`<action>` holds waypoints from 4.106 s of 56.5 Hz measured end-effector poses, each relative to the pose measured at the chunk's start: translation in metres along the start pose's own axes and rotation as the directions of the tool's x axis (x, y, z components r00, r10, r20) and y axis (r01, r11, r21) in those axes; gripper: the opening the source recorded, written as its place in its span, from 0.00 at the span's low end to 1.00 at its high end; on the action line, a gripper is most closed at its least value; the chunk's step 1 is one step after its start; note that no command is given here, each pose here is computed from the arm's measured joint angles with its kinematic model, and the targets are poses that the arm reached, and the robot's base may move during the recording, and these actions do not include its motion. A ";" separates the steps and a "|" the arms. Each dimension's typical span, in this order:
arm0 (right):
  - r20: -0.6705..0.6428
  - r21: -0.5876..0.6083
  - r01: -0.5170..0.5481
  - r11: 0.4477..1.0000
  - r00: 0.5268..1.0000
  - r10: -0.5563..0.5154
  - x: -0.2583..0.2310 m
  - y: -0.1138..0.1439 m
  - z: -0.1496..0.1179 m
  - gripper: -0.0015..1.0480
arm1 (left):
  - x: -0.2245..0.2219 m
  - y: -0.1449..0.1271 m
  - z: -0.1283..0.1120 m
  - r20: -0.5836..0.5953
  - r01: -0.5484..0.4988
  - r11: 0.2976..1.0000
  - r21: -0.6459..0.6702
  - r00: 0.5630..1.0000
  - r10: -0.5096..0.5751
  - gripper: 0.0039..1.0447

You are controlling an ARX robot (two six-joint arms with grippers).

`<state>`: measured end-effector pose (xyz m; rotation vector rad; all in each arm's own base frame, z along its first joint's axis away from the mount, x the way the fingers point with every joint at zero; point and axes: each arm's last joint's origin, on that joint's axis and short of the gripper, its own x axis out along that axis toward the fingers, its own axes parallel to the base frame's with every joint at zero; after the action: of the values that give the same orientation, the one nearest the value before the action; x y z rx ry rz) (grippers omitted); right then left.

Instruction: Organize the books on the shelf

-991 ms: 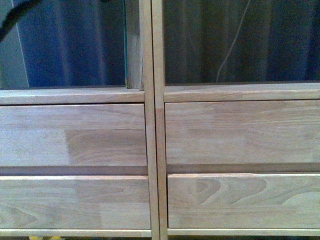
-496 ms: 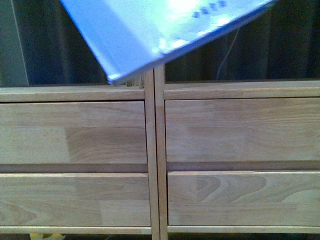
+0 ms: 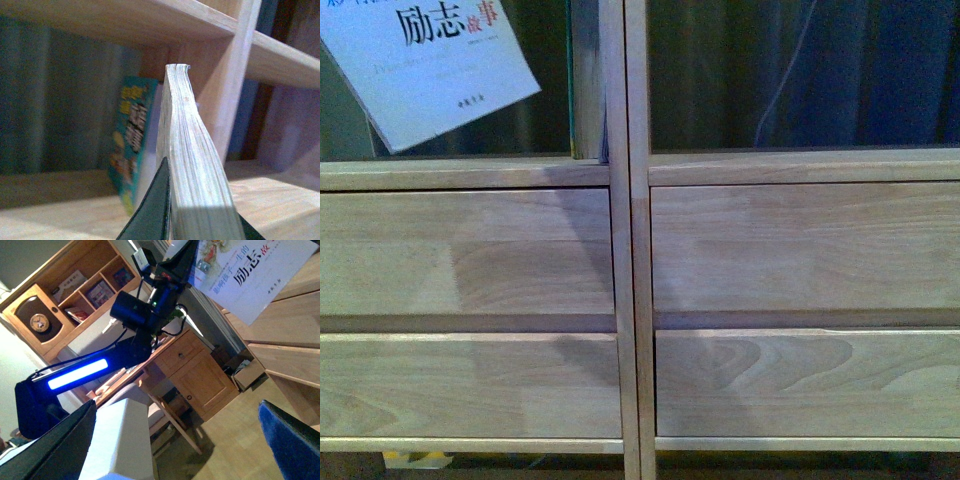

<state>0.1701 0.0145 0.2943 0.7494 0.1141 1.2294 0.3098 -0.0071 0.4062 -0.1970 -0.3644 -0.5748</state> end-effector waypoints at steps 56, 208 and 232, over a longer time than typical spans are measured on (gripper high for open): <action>0.116 -0.240 0.401 0.884 0.916 -0.384 -0.083 0.021 -0.053 0.93 | 0.145 0.049 -0.030 0.027 -0.225 0.865 0.448 0.971 0.238 0.06; 0.469 -0.451 0.882 0.135 0.363 -0.805 -0.078 -0.015 -0.123 0.03 | -0.180 -0.069 -0.088 -0.295 -0.490 0.822 0.290 0.771 0.564 0.42; 0.469 -0.451 0.882 0.135 0.363 -0.805 -0.078 -0.015 -0.123 0.03 | -0.219 -0.078 -0.129 -0.287 -0.493 0.822 0.286 0.774 0.564 0.02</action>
<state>0.0971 -0.0003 0.1677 0.0059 -0.0055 -0.0004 0.1314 0.0001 0.2089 0.0044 0.0078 0.0011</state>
